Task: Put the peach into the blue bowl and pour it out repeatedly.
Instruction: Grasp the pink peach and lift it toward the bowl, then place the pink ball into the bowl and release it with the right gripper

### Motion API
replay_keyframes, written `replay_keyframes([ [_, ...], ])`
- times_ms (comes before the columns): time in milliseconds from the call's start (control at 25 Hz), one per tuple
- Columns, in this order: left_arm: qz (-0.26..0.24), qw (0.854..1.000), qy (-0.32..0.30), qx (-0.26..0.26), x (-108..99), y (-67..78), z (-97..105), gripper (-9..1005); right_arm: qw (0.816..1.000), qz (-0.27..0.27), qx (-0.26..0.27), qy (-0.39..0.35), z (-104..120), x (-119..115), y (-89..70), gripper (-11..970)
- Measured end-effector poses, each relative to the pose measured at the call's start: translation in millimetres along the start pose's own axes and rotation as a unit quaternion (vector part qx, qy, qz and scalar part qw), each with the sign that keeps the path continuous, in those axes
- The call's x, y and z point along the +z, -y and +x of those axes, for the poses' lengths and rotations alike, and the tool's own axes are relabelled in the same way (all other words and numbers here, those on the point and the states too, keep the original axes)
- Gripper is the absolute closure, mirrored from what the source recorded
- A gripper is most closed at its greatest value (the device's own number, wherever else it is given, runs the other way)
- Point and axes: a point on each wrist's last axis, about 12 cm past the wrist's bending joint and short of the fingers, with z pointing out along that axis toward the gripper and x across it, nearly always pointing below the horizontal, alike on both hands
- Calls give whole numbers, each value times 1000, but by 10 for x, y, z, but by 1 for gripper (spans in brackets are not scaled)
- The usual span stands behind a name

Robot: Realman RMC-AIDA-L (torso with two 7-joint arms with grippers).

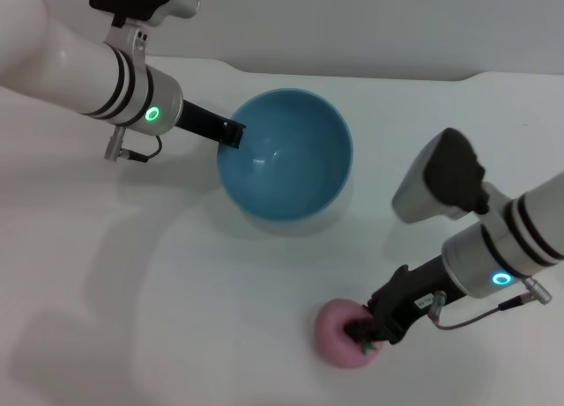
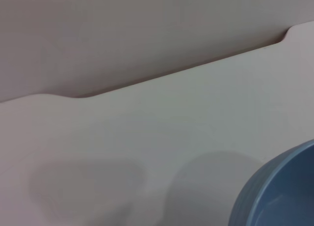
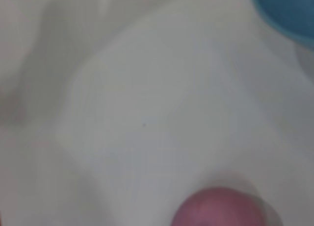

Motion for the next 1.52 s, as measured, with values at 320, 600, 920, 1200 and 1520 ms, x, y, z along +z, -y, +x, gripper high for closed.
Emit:
replay_keyframes([
  [320,9,1000,-13,17,-10,68,-65,997,980,-90,42,173,245,-416,26,767],
  [600,29,996,-63,51,67,278,8,998,912,-150,-27,381,533,-1113,-77,822],
  [920,87,991,-82,57,124,576,59,997,907,-96,0,411,538,-1147,69,869],
  [1200,94,990,-84,55,124,598,56,998,941,-69,30,330,493,-871,182,911],
  [1520,98,990,-82,55,121,613,36,997,950,-68,49,302,486,-776,202,824],
])
